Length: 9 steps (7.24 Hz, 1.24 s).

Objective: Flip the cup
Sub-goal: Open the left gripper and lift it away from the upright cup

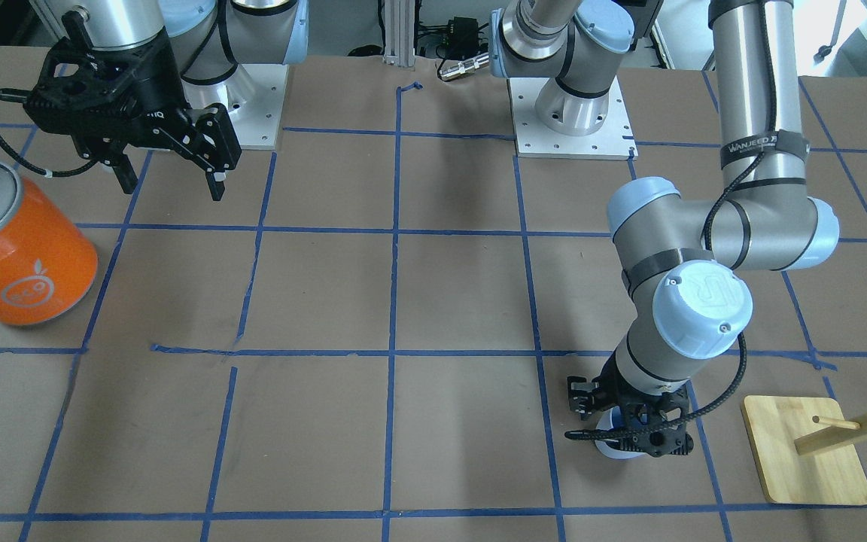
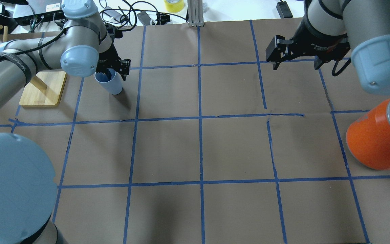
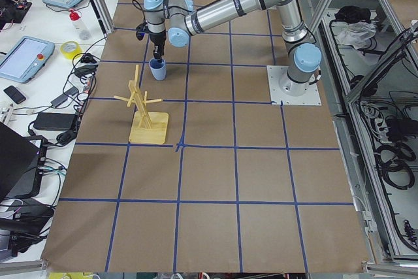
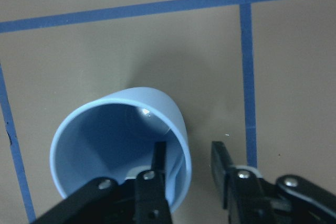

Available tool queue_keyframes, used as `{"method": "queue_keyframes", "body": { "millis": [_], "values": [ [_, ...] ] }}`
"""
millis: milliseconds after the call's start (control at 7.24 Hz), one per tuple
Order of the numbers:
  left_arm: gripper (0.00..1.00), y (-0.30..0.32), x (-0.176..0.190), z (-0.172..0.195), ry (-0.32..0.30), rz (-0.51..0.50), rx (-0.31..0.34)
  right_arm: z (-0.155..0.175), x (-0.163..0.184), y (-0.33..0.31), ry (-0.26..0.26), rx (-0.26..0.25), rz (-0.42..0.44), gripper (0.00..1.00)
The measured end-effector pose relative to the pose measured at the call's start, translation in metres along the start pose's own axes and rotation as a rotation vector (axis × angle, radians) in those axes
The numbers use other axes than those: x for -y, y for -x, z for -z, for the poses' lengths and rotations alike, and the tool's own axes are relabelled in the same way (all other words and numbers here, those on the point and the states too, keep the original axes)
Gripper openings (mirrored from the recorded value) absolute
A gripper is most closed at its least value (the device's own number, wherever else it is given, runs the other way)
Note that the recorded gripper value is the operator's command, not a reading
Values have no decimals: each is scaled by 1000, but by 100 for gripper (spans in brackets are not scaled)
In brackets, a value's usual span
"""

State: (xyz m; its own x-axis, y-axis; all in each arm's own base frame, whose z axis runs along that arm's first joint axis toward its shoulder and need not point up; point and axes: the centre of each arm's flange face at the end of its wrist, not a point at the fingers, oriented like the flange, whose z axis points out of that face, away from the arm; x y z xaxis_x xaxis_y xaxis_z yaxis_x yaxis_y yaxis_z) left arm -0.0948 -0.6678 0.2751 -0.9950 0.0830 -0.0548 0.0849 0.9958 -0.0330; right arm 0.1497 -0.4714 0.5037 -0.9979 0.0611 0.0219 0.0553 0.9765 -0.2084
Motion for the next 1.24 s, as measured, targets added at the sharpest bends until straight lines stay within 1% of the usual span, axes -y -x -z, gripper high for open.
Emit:
{"method": "queue_keyframes", "body": {
  "millis": [138,276,415,691,829,1106,1244],
  "values": [
    [100,-1,-8,24,29,-1,-6,-1,-1,0,2,0,0,100],
    [100,-1,-20,60,49,0,-6,-1,-1,0,1,1,-1,100],
    [100,-1,-37,99,61,4,-3,-2,-1,0,3,1,-1,100],
    [100,-2,-86,171,83,14,2,-9,-2,0,16,-1,-1,100],
    [100,-3,-105,193,79,25,0,-11,-2,0,18,0,-2,100],
    [100,-2,-129,216,53,52,-7,-14,2,-4,23,9,-13,100],
    [100,0,-138,223,37,73,-6,-15,6,-8,42,9,-23,100]
  ]
}}
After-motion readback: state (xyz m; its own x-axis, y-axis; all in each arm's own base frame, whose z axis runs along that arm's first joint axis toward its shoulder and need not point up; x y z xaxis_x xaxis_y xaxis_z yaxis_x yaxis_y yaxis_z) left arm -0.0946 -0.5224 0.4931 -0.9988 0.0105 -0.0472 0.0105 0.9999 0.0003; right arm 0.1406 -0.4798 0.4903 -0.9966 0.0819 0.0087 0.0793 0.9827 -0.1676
